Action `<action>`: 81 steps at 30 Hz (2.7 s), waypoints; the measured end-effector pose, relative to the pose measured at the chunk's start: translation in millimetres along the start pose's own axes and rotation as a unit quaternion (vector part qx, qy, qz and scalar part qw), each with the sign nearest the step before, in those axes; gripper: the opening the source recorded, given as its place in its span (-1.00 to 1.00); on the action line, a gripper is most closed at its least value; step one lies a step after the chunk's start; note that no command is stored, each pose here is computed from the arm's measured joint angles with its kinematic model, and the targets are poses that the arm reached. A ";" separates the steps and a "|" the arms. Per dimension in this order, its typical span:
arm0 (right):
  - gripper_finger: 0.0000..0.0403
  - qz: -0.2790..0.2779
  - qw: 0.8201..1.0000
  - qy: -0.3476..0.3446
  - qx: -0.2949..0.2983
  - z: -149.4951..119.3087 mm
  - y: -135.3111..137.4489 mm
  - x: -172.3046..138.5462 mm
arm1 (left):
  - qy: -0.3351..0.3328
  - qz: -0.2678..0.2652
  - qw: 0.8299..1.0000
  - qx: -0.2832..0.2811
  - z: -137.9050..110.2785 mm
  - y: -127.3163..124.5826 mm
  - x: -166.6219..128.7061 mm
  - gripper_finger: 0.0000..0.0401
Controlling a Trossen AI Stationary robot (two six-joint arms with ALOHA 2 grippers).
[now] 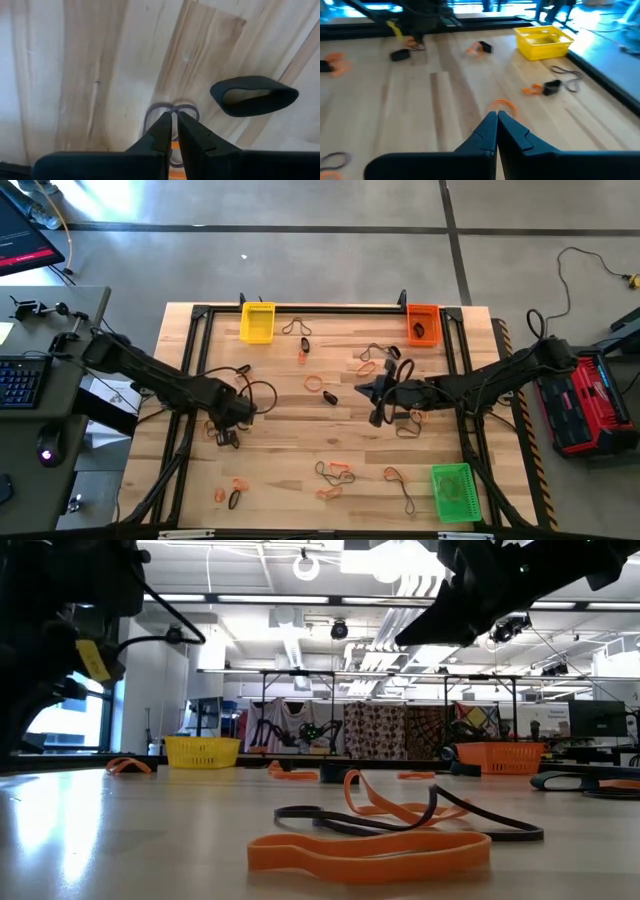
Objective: Sort rubber bands into baskets
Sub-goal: Put the purple rubber band into the yellow bin
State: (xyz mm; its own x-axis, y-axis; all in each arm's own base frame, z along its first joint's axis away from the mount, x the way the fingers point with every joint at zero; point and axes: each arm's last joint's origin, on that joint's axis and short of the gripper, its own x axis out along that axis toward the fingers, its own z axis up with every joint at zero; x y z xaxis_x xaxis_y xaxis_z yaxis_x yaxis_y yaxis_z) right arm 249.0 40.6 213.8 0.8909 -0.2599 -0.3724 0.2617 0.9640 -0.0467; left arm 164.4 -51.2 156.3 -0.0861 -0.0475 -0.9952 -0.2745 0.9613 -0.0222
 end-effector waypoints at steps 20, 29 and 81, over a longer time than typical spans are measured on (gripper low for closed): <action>-1.00 0.009 1.000 0.000 -0.022 0.3 0.5 -0.1 | 0.021 0.023 0.999 0.007 6.8 -7.8 16.4 -0.36; -1.00 0.009 1.000 0.005 -0.024 -0.7 0.4 -0.1 | 0.021 0.039 0.999 0.007 9.7 -8.4 20.7 -0.36; -1.00 -0.009 1.000 0.010 -0.009 -2.2 -0.9 -0.1 | 0.018 0.035 0.997 0.065 19.7 -17.4 -3.6 -1.00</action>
State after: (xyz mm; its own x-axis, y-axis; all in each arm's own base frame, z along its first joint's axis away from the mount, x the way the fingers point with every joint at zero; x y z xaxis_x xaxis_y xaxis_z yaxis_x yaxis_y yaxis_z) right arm 248.0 39.8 211.8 0.8784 -0.2772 -0.3893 0.2714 0.9598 -0.0710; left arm 188.3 -62.5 158.4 -0.1364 0.0141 -0.9906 -0.1410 0.9894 0.0335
